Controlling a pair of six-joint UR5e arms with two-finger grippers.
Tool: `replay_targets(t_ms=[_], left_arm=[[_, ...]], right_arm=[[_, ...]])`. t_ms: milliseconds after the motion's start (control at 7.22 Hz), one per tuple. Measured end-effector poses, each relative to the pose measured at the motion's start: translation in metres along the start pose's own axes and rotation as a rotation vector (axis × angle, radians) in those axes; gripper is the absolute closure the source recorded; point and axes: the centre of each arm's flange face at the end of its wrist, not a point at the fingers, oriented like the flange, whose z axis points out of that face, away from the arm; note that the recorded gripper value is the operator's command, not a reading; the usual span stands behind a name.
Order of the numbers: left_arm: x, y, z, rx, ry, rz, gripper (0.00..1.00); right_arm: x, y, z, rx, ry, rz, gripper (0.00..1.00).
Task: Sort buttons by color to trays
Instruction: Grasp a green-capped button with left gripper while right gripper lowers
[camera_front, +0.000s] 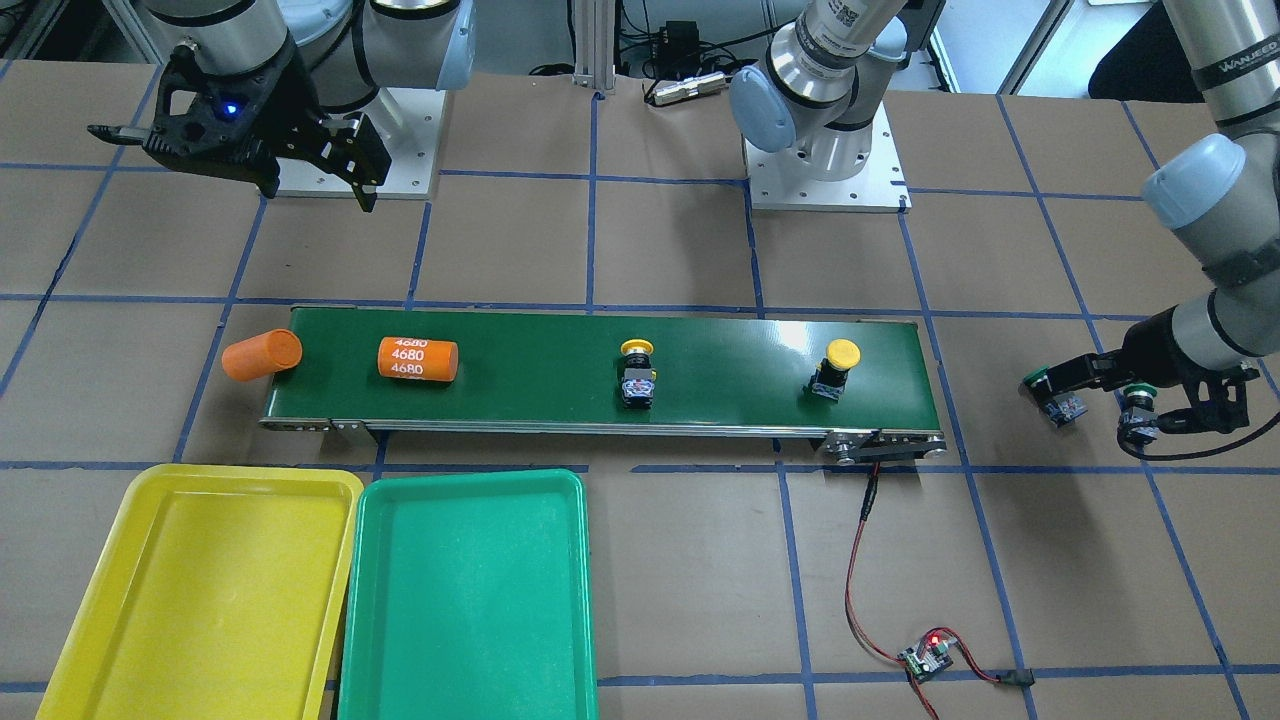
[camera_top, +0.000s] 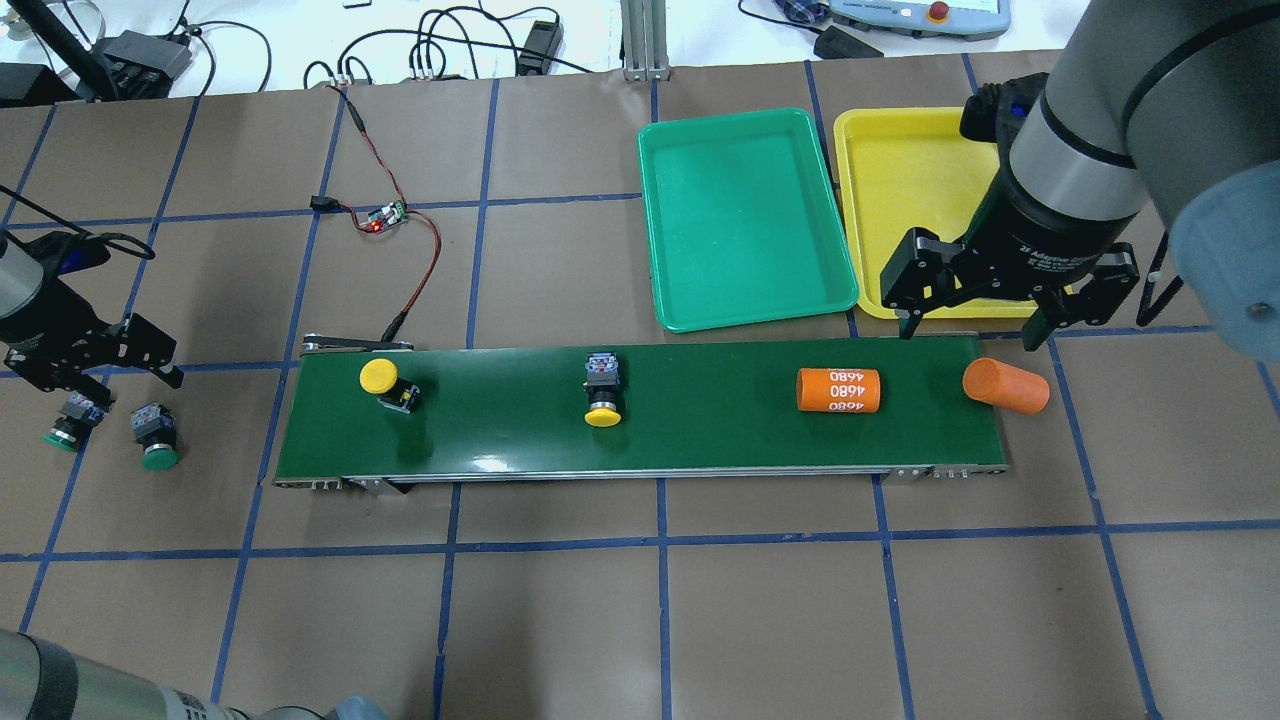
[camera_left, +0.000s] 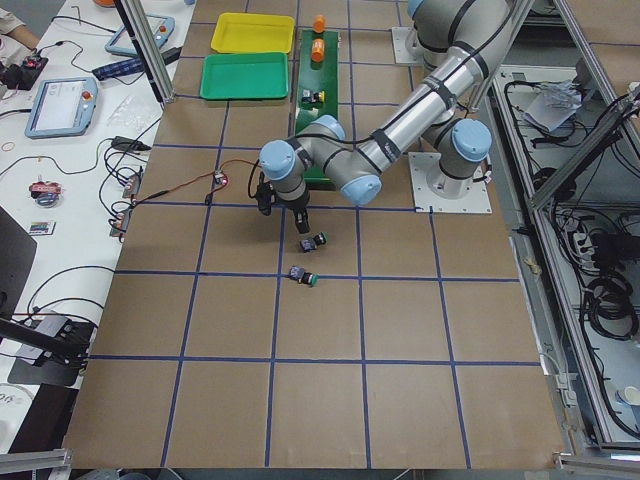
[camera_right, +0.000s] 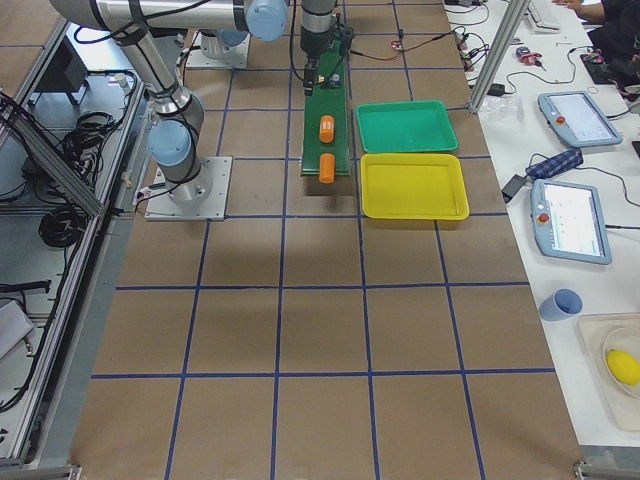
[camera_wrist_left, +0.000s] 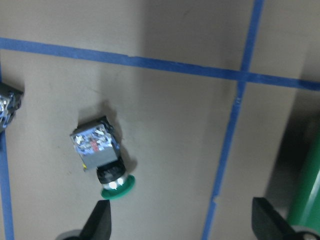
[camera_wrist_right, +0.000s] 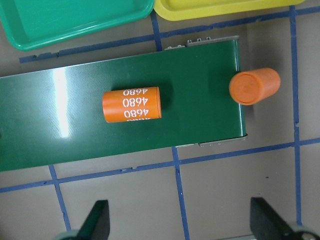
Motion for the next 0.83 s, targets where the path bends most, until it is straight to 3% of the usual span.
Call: replay_targets(t_ms=[277, 416, 554, 831], left_arm=[[-0.026, -0.004, 0.039, -0.013, -0.006, -0.085, 0.0], [-0.027, 0.0, 0.056, -0.008, -0.009, -0.121, 0.29], [-0.026, 0.004, 0.067, 0.01, -0.02, -0.132, 0.99], [-0.023, 0.007, 0.069, 0.04, -0.047, -0.092, 1.0]], right_arm=[[-0.007, -0.023, 0.025, -0.032, -0.001, -0.011, 0.0], [-0.015, -0.034, 0.039, -0.041, -0.002, -0.025, 0.0], [-0.031, -0.043, 0.05, -0.018, -0.005, -0.054, 0.0], [-0.078, -0.054, 0.076, 0.026, -0.013, -0.129, 0.0]])
